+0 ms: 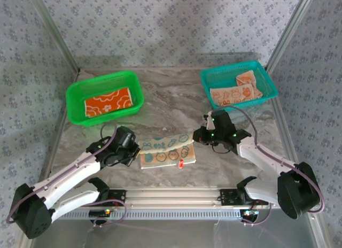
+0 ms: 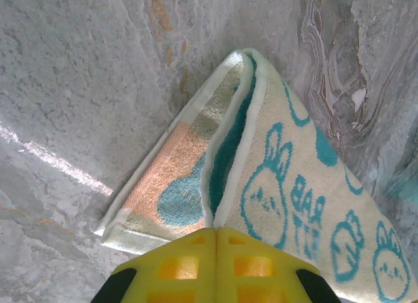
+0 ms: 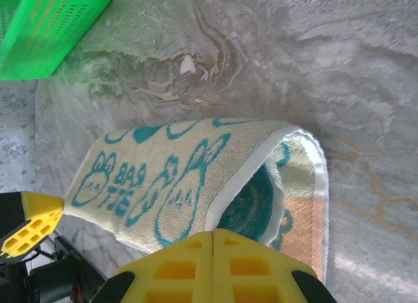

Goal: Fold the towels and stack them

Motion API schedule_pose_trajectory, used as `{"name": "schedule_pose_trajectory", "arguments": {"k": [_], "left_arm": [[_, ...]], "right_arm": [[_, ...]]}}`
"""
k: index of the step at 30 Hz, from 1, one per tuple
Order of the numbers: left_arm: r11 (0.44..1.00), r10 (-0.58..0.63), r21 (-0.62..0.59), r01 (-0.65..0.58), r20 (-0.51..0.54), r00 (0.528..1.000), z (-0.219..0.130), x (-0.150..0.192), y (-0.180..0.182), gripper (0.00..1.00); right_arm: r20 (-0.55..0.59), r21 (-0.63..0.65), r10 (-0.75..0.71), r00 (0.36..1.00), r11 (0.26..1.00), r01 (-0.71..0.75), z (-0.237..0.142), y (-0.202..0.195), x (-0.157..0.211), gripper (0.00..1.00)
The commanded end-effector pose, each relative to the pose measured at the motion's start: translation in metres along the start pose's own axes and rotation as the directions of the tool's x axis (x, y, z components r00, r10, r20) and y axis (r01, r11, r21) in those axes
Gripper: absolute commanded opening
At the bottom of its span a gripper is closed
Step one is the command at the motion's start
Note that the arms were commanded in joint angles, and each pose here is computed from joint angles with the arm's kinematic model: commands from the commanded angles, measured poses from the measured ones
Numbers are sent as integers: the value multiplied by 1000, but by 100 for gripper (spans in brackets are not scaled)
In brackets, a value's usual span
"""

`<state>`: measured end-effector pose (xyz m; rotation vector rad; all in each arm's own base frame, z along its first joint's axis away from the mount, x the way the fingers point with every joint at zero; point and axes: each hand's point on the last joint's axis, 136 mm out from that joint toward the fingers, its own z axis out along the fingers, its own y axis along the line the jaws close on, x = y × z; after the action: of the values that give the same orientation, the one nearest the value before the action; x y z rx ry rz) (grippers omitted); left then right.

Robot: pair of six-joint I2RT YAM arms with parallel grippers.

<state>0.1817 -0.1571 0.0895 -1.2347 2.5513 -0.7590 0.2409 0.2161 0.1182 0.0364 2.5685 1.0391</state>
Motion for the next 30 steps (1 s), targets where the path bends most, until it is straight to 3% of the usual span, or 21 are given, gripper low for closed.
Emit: {"name": "schedule_pose_trajectory", "arguments": {"k": [1,12,30], "left_arm": [[999,15,-31,-15,4,1000,0,2,11,0],[998,13,-63,-14,-15,1000,20,13,37,0],[999,34,11,-34,-15,999,-10,19,17,0]], "right_arm": [[-46,42,32,998,999,-30,2,-12,21,0],[-80,95,56,995,994,-48,11,-42,53,0],[-50,95,49,998,994,-44,-8,-35,55,0]]}}
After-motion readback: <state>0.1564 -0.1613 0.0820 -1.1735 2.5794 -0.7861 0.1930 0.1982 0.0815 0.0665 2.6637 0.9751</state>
